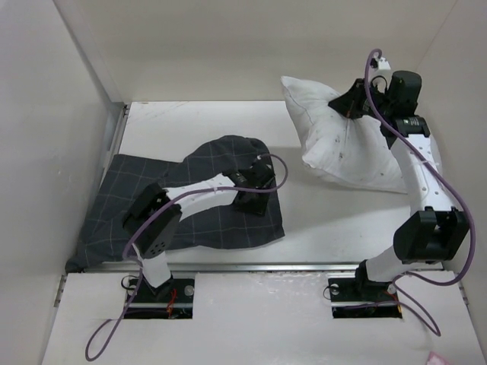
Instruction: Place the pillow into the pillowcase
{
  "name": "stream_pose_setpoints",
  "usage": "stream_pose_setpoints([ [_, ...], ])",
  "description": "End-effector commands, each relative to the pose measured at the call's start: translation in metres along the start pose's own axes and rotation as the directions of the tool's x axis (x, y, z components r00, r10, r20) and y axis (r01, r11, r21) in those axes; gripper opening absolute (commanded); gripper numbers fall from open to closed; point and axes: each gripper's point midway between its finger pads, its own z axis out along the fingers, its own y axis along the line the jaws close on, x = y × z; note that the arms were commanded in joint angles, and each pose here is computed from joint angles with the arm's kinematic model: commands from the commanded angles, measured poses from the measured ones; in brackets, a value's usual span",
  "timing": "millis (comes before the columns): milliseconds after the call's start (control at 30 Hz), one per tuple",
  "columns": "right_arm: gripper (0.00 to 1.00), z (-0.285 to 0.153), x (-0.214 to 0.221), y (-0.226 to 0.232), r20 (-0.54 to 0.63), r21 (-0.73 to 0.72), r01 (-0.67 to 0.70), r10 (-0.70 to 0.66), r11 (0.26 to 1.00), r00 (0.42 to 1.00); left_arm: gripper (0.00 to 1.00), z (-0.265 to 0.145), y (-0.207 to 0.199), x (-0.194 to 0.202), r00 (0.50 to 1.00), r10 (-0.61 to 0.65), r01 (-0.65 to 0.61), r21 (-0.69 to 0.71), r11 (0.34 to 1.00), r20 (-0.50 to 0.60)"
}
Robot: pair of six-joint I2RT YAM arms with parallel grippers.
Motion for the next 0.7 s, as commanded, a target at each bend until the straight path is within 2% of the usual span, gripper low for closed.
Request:
stream_pose_setpoints([
  [0, 0.0, -0.003, -0.024, 0.045, 0.102, -0.11, 0.17, -0.159, 0.979, 0.982, 0.52, -0.053, -0.01, -0.036, 0.989, -0.035, 0.03, 0.037, 0.999, 0.145],
  [67, 0.0, 0.0, -0.015, 0.051, 0.087, -0.119, 0.164, -0.154, 0.979, 0.984, 0.6, -0.066, -0.018, -0.052, 0.981, -0.018, 0.006, 0.061, 0.998, 0.191],
  [100, 0.0, 0.001, -0.017, 0.058, 0.097, -0.148, 0.178, -0.165, 0.973, 0.982, 0.6, -0.071, -0.021, -0.063, 0.974, -0.012, -0.004, 0.07, 0.998, 0.226],
  [133, 0.0, 0.002, -0.016, 0.061, 0.103, -0.168, 0.167, -0.151, 0.972, 0.983, 0.62, -0.07, -0.027, -0.079, 0.964, -0.01, -0.008, 0.066, 0.998, 0.267],
  [233, 0.0, 0.005, -0.012, 0.07, 0.092, -0.21, 0.147, -0.13, 0.967, 0.987, 0.69, -0.052, -0.032, -0.106, 0.956, 0.002, -0.005, 0.009, 1.0, 0.293],
  [300, 0.0, 0.005, -0.018, 0.07, 0.104, -0.196, 0.145, -0.126, 0.97, 0.987, 0.68, -0.036, -0.022, -0.11, 0.962, 0.019, 0.004, -0.082, 0.997, 0.272],
  [367, 0.0, 0.004, -0.023, 0.069, 0.112, -0.179, 0.124, -0.105, 0.976, 0.988, 0.68, -0.015, -0.016, -0.115, 0.968, -0.02, 0.053, -0.127, 0.991, 0.25],
  [567, 0.0, -0.003, -0.047, 0.072, 0.168, -0.135, 0.113, -0.09, 0.984, 0.982, 0.65, 0.005, -0.007, -0.128, 0.952, -0.135, 0.165, -0.089, 0.982, 0.274],
  [667, 0.0, -0.007, -0.056, 0.072, 0.183, -0.132, 0.1, -0.075, 0.986, 0.98, 0.65, 0.018, -0.012, -0.124, 0.956, -0.137, 0.159, -0.063, 0.985, 0.258],
])
